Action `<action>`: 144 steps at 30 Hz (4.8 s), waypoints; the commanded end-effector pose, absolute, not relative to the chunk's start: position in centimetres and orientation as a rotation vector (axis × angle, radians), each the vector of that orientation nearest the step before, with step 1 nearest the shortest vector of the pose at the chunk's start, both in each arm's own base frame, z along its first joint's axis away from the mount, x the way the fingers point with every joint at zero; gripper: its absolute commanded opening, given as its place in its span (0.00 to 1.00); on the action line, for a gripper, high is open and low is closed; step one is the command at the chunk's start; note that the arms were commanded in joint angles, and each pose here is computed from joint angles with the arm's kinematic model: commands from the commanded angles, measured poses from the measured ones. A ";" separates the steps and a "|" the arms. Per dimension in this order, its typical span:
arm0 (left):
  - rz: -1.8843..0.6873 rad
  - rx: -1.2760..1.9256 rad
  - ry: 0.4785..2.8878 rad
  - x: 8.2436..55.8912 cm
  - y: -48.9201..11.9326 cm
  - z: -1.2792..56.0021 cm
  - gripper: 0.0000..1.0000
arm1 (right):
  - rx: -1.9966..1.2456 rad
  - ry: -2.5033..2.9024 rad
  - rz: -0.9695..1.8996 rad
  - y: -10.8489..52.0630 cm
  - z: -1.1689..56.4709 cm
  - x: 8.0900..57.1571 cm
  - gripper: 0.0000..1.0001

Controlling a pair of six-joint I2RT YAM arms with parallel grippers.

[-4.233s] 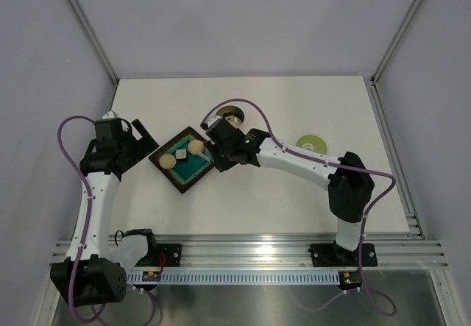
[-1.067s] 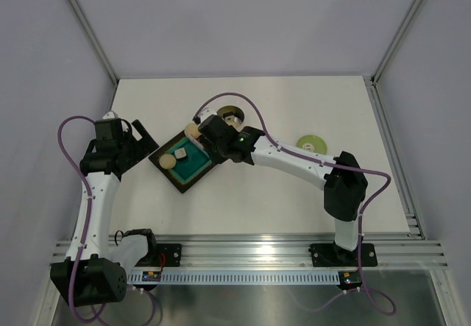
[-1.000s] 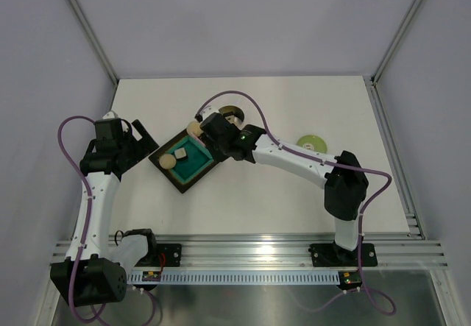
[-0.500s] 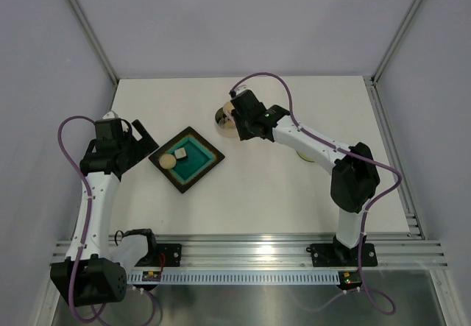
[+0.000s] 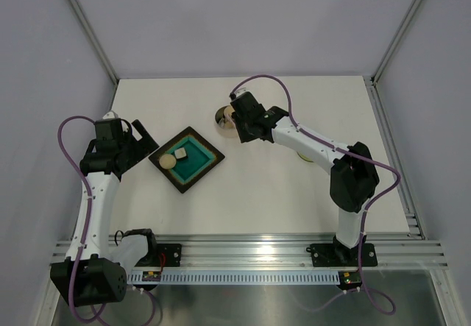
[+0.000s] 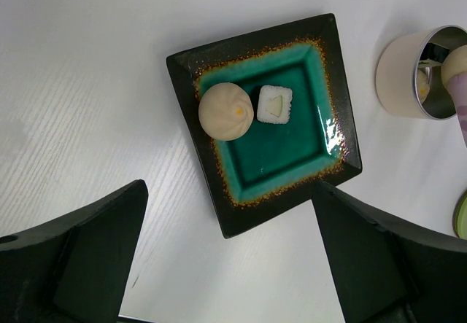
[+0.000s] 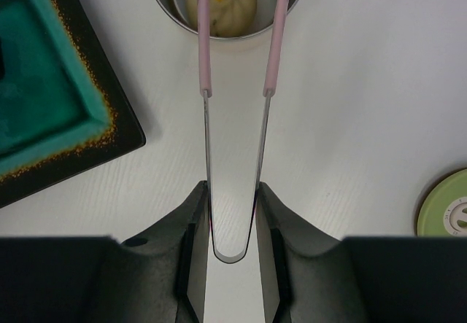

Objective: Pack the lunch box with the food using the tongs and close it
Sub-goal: Place the fake food in the packing box, then adjust the clamp at the center of the board.

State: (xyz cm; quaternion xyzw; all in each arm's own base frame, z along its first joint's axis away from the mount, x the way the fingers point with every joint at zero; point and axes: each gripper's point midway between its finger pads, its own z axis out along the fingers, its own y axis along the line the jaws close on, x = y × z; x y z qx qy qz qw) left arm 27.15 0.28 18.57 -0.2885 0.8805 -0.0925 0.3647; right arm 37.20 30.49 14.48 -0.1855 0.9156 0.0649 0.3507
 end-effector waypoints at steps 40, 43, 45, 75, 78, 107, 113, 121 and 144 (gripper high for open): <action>-0.224 -0.716 2.224 27.6 0.8 19.8 0.99 | -0.480 2.339 0.270 31.0 16.3 36.5 0.34; -0.224 -0.717 2.225 27.5 0.8 19.7 0.99 | -0.478 2.335 0.271 31.1 16.5 36.6 0.36; -0.226 -0.717 2.227 27.5 0.7 19.7 0.99 | -0.478 2.337 0.273 31.1 16.4 36.6 0.37; -0.226 -0.722 2.232 27.5 0.7 19.4 0.99 | -0.433 2.209 0.338 30.8 22.7 36.5 0.35; -0.223 -0.721 2.232 27.4 0.7 19.3 0.99 | -0.427 2.206 0.334 30.9 22.6 36.8 0.29; -0.224 -0.716 2.232 27.4 0.7 19.7 0.99 | -0.315 2.054 0.231 30.1 27.6 40.1 0.00; -0.221 -0.715 2.232 27.4 0.8 19.6 0.99 | -0.282 2.047 0.171 28.5 27.6 39.9 0.00; -0.233 -0.716 2.237 27.6 0.6 19.2 0.99 | -0.283 2.064 0.161 25.3 23.3 36.5 0.00; -0.270 -0.733 2.253 27.6 0.1 18.0 0.99 | -0.211 2.284 0.357 23.4 7.0 27.8 0.18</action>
